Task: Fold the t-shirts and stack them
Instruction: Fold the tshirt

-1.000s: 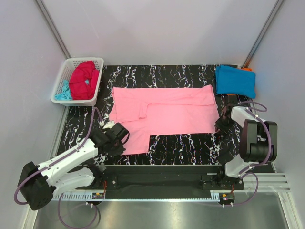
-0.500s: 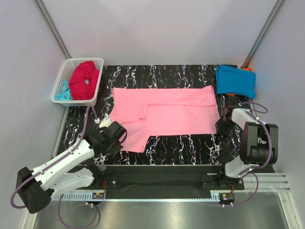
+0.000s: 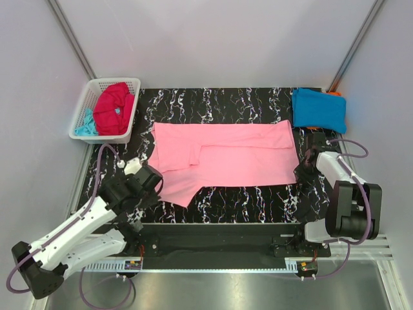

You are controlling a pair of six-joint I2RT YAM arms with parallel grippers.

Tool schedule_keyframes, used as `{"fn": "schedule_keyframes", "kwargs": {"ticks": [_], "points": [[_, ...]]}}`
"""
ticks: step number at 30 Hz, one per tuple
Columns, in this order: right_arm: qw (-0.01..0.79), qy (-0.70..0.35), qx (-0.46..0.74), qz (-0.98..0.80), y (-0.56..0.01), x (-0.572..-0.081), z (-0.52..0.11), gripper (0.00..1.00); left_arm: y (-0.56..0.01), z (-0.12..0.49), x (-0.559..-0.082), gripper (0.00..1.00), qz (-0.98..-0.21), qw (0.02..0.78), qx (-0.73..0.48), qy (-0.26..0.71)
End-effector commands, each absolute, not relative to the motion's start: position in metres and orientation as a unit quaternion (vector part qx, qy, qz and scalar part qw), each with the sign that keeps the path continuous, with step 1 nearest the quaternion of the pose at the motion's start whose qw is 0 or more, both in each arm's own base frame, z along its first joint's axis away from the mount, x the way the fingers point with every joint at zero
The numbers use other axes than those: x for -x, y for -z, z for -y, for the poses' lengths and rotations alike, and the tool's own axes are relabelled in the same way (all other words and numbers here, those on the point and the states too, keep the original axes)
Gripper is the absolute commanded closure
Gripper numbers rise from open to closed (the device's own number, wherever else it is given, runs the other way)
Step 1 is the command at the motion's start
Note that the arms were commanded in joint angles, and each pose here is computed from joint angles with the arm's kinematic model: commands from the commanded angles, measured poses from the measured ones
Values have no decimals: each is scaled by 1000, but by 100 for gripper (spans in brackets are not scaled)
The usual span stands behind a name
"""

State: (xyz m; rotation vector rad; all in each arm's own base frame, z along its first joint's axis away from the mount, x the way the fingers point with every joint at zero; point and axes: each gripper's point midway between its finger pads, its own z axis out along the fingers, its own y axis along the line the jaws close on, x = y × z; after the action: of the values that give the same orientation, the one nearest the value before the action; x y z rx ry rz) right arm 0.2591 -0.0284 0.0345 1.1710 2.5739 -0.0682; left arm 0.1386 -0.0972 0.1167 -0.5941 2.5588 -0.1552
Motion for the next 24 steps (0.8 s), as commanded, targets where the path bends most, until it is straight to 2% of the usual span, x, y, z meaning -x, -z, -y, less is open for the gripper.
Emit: {"fn": "schedule_keyframes", "kwargs": {"ticks": [1, 9, 16, 24], "points": [[178, 27, -409, -895, -49, -258, 33, 100, -136, 89, -147, 100, -927, 292, 229, 59], [203, -2, -403, -893, -71, -284, 29, 100, -190, 101, -202, 100, -905, 367, 213, 20], [205, -8, -396, -895, -77, -301, 29, 100, -198, 116, -240, 100, -903, 372, 215, -15], [205, 0, -393, -896, -77, -314, 34, 100, -195, 83, -251, 100, -890, 374, 255, -52]]}}
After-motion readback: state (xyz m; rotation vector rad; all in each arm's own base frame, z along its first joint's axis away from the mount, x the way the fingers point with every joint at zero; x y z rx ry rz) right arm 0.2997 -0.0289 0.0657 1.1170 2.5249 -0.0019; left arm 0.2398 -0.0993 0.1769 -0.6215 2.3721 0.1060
